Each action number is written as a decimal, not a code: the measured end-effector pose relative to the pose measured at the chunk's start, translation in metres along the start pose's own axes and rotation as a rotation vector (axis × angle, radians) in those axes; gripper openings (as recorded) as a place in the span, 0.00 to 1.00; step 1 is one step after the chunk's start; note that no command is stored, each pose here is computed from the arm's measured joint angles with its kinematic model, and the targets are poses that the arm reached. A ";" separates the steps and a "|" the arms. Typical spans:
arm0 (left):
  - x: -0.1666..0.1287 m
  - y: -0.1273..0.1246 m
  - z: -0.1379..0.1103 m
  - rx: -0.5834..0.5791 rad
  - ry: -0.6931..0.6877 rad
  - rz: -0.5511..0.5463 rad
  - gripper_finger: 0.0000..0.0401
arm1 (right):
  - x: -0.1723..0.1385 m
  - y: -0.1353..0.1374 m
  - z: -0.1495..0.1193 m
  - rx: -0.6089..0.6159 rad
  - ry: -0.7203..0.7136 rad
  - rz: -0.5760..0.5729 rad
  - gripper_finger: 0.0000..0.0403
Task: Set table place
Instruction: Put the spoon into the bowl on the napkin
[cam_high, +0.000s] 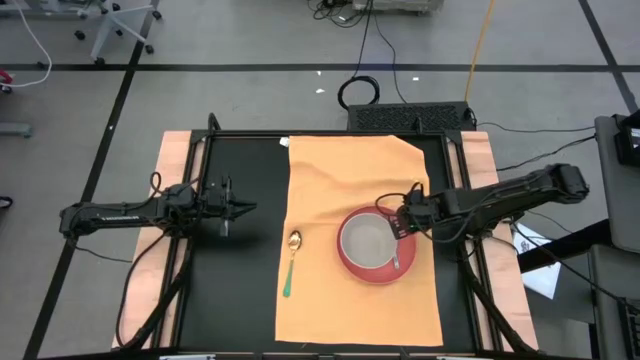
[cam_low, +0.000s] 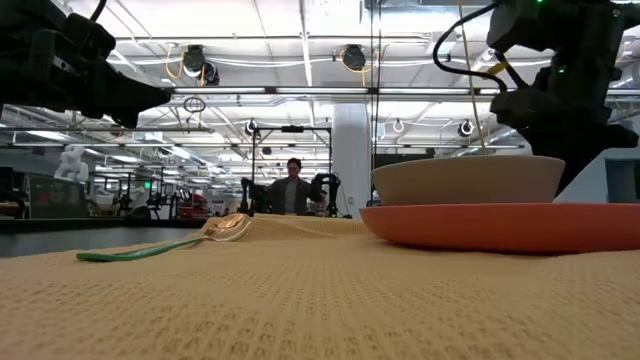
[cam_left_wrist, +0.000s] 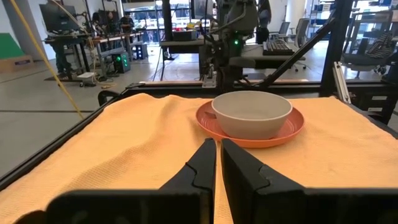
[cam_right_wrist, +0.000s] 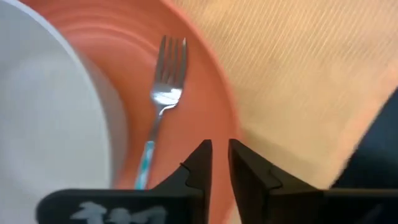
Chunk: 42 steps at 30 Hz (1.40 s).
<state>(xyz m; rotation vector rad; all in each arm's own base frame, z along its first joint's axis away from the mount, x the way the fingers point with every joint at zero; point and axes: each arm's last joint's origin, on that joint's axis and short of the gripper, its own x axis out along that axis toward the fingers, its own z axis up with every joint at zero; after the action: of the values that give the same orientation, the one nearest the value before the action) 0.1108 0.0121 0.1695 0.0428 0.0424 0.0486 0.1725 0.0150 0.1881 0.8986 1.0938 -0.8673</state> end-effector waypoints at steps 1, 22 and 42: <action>0.000 0.000 0.000 0.000 0.000 0.000 0.08 | -0.002 -0.002 0.000 -0.030 -0.013 -0.009 0.08; 0.000 0.001 0.001 0.048 -0.003 0.024 0.08 | -0.033 -0.009 0.007 -0.699 -0.747 0.080 0.00; 0.000 0.003 0.002 0.130 -0.005 0.110 0.08 | -0.001 -0.050 -0.016 -0.893 -1.289 0.635 0.00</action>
<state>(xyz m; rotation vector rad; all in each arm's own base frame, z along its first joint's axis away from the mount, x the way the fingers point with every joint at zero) 0.1105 0.0153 0.1712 0.1755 0.0383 0.1557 0.1216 0.0103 0.1775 -0.1704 -0.0451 -0.2042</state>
